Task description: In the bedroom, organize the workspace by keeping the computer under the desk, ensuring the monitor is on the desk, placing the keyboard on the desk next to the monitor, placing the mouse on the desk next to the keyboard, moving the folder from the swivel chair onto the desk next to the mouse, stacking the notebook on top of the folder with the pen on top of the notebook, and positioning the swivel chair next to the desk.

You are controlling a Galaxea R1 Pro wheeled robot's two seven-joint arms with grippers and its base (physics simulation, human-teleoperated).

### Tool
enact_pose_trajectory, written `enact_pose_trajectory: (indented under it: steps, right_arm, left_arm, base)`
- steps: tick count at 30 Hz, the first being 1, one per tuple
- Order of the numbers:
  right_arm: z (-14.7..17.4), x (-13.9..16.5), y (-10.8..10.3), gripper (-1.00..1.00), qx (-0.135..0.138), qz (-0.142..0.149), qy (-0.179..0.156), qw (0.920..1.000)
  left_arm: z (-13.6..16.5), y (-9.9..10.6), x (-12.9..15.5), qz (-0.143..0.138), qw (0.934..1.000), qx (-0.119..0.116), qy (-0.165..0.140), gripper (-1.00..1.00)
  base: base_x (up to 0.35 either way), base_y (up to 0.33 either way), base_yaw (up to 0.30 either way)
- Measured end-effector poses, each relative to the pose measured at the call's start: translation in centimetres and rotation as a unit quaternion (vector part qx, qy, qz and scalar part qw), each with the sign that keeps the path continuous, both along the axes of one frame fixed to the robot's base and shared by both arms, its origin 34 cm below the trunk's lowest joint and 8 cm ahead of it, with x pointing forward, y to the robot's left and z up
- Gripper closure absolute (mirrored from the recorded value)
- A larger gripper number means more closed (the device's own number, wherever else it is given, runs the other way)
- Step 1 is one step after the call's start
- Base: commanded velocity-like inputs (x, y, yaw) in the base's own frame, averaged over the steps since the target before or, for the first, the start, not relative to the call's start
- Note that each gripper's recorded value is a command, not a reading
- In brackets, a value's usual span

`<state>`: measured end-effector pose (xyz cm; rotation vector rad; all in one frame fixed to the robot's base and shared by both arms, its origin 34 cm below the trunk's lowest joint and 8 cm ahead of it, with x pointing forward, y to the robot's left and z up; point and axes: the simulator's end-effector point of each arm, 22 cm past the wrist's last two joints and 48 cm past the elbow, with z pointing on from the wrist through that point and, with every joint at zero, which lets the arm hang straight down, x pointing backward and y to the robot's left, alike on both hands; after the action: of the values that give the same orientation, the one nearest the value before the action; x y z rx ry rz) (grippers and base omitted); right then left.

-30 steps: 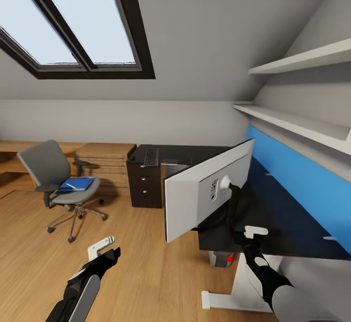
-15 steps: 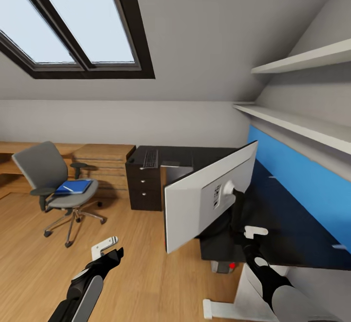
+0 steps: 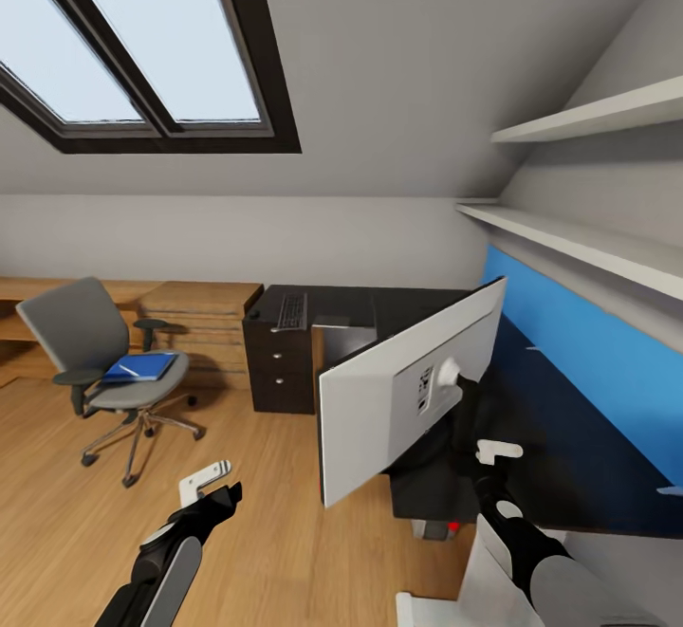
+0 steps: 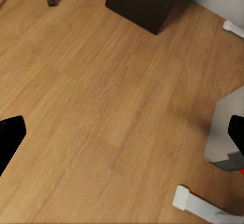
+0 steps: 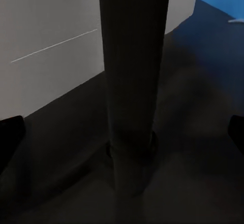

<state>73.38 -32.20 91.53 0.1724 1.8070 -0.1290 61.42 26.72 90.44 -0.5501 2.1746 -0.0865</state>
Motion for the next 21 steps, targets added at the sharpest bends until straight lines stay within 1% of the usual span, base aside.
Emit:
enact_pose_trajectory:
  steps: [3,8,10,12,15,21]
  right_arm:
    - [0.0,0.0,0.0,-1.00,0.000,0.000,0.000,1.0000]
    - [0.1,0.0,-0.2,-1.00,-0.001,-0.001,-0.002,1.0000]
    - [0.5,0.1,-0.5,-1.00,-0.003,-0.003,-0.013,0.9999]
    - [1.3,0.2,-0.7,-1.00,-0.005,-0.005,-0.032,0.9995]
    - [1.8,0.1,-0.9,-1.00,-0.007,-0.007,-0.047,0.9988]
    - [1.7,0.0,-1.0,-1.00,-0.008,-0.009,-0.050,0.9987]
  left_arm:
    - [0.0,0.0,0.0,0.000,1.0000,0.000,0.000,-1.00]
    - [0.0,0.0,0.0,0.000,1.0000,0.001,0.000,-1.00]
    - [0.0,0.0,0.0,0.000,1.0000,0.000,0.000,-1.00]
    - [0.0,-0.1,0.0,0.000,1.0000,0.000,0.000,-1.00]
    - [0.0,0.0,0.0,0.000,1.0000,0.000,0.000,-1.00]
    - [0.0,-0.4,0.0,-0.004,1.0000,0.000,0.000,-1.00]
  base:
    - [0.140,0.000,0.000]
    - [0.029,0.000,0.000]
    - [0.004,0.000,0.000]
    - [0.002,0.000,0.000]
    - [0.000,0.000,0.000]
    - [0.001,0.000,0.000]
